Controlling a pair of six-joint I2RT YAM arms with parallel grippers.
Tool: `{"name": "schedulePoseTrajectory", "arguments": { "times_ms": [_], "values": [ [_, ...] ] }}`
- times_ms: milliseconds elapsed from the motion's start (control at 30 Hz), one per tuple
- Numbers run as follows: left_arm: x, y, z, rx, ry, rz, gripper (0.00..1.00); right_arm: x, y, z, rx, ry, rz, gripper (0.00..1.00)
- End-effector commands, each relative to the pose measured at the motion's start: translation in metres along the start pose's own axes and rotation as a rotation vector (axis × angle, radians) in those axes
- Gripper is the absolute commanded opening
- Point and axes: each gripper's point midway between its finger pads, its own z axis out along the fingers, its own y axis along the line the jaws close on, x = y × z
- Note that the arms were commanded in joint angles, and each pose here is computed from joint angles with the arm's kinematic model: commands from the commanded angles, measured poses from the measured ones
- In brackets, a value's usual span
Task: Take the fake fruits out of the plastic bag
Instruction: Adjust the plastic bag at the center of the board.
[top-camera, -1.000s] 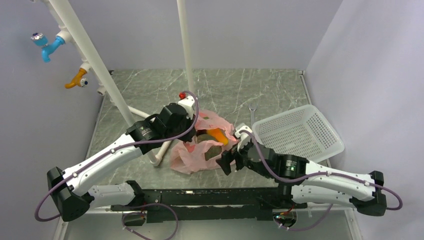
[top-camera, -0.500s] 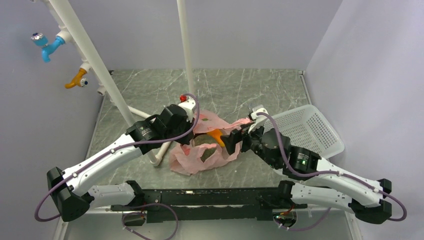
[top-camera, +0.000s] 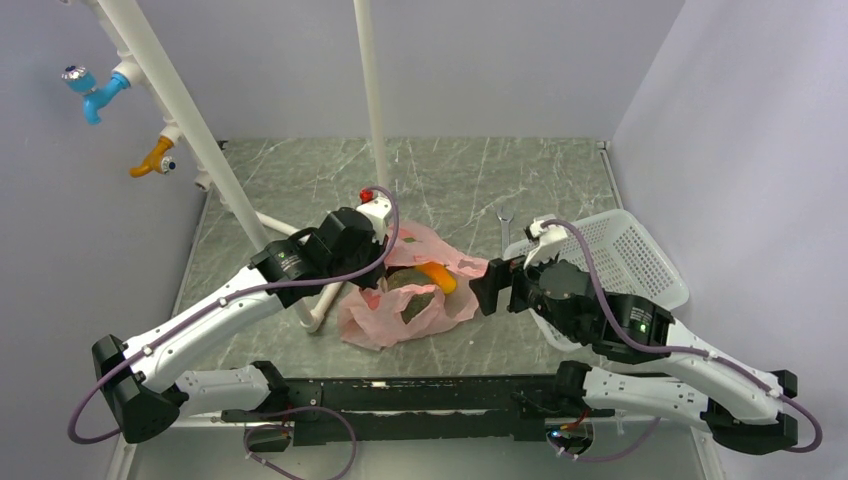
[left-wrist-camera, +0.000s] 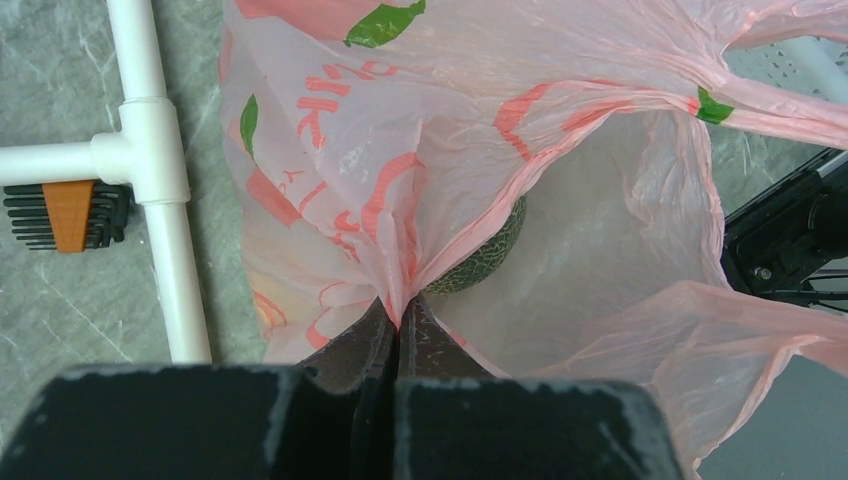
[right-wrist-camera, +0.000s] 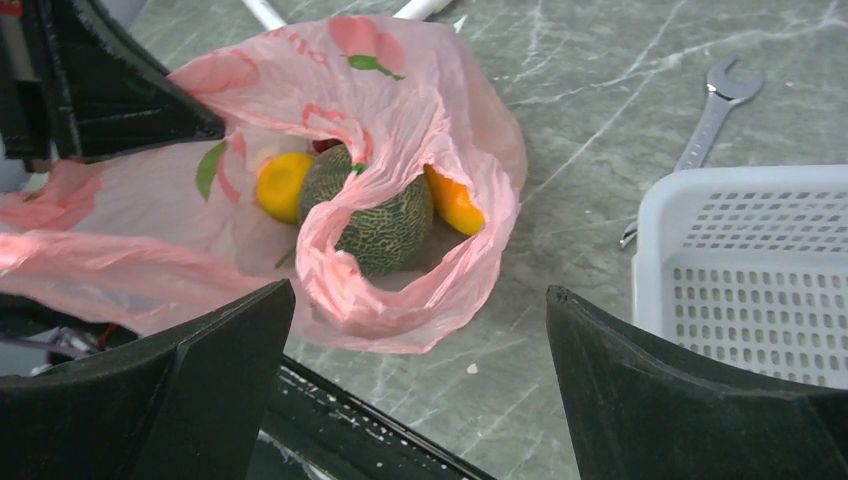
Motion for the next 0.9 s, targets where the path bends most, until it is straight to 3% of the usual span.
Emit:
{"name": "schedulePoseTrajectory", "arguments": {
  "times_ms": [0,100,233,433,533,600,733,867],
  "values": [
    [-0.014,-0.007,-0.009,0.034,-0.041,0.001,0.05,-0.022,-0.001,0.007,0.065,-0.043,0.023,0.99],
    [-0.015,-0.008,-0.012,0.04,-0.044,-0.001,0.08,-0.026,0.013,0.021,0.023,-0.044,-0.004,0.99],
    [-0.02,-0.01,-0.021,0.053,-0.051,0.009,0.17,-0.025,0.012,0.043,0.018,-0.021,-0.02,0.76],
    [-0.033,-0.023,-0.043,0.124,-0.091,0.022,0.46,-0.019,-0.002,0.059,0.009,0.008,-0.003,0.32],
    [-0.045,-0.055,-0.062,0.31,-0.128,0.044,0.7,-0.022,-0.004,0.059,0.011,0.002,-0.009,0.15],
    [-0.055,-0.077,-0.077,0.437,-0.171,0.047,0.8,-0.025,-0.001,0.059,-0.008,0.001,-0.015,0.06],
    [-0.073,-0.107,-0.108,0.586,-0.271,0.099,0.87,-0.029,-0.001,0.06,-0.009,-0.002,-0.011,0.0],
    [-0.067,-0.148,-0.124,0.657,-0.299,0.295,0.92,-0.031,0.003,0.065,-0.036,0.013,0.02,0.0]
  ]
}}
